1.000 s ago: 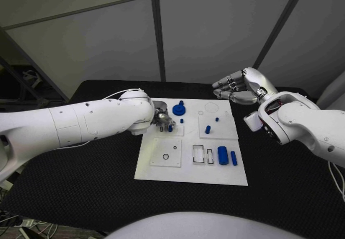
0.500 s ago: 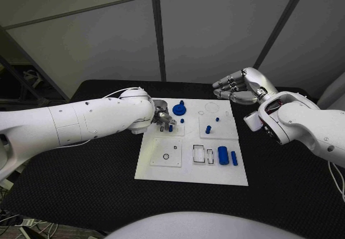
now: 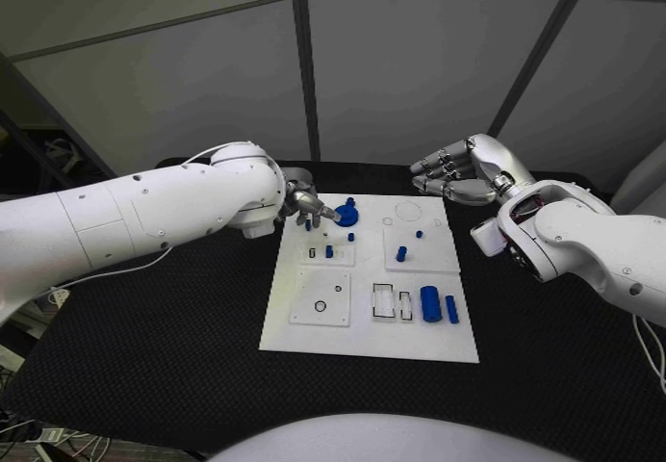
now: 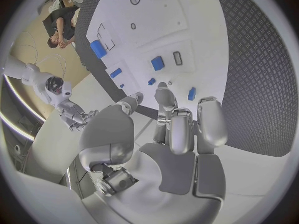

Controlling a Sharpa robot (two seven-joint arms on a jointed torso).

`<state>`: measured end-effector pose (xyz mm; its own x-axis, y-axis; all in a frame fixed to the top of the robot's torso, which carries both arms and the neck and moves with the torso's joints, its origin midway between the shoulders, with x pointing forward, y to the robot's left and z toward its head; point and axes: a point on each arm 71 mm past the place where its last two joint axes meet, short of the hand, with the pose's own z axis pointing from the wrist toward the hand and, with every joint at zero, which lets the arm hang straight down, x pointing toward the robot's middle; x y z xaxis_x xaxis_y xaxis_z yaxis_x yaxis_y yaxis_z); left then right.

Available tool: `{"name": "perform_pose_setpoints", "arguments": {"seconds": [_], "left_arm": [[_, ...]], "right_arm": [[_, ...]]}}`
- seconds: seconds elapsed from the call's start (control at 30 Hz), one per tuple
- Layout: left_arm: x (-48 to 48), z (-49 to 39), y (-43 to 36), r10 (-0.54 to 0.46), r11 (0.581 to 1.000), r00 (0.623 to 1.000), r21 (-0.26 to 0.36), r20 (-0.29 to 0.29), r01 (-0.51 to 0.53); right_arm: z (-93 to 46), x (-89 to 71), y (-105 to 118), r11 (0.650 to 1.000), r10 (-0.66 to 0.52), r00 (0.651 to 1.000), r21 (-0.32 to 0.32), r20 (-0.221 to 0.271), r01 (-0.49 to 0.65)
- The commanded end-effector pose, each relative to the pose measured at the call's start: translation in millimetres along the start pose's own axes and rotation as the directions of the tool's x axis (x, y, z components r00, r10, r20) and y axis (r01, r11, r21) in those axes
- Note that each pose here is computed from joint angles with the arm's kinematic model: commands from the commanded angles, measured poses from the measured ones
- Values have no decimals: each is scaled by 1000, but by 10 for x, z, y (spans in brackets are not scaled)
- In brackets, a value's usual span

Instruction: Assemble the parts on the task board

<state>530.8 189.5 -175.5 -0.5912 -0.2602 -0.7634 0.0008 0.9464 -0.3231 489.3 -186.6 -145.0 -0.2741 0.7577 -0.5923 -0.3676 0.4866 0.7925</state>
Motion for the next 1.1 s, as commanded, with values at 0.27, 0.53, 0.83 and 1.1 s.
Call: {"name": "perform_pose_setpoints", "arguments": {"seconds": [0.27, 0.53, 0.83, 1.1], "left_arm": [[-447, 56, 29, -62, 998, 998, -27, -25, 62], [-571, 257, 102, -72, 994, 997, -87, -33, 69], [-498, 427, 217, -61, 988, 995, -149, -76, 49], [-386, 506, 302, -53, 983, 992, -181, -115, 31]], "right_arm": [[29, 19, 16, 1000, 3, 1000, -12, -6, -3], [40, 38, 25, 1000, 5, 1000, -13, -12, -5], [44, 57, 39, 1000, 8, 1000, -16, -17, -8], [43, 61, 45, 1000, 8, 1000, -17, -19, -9]]}}
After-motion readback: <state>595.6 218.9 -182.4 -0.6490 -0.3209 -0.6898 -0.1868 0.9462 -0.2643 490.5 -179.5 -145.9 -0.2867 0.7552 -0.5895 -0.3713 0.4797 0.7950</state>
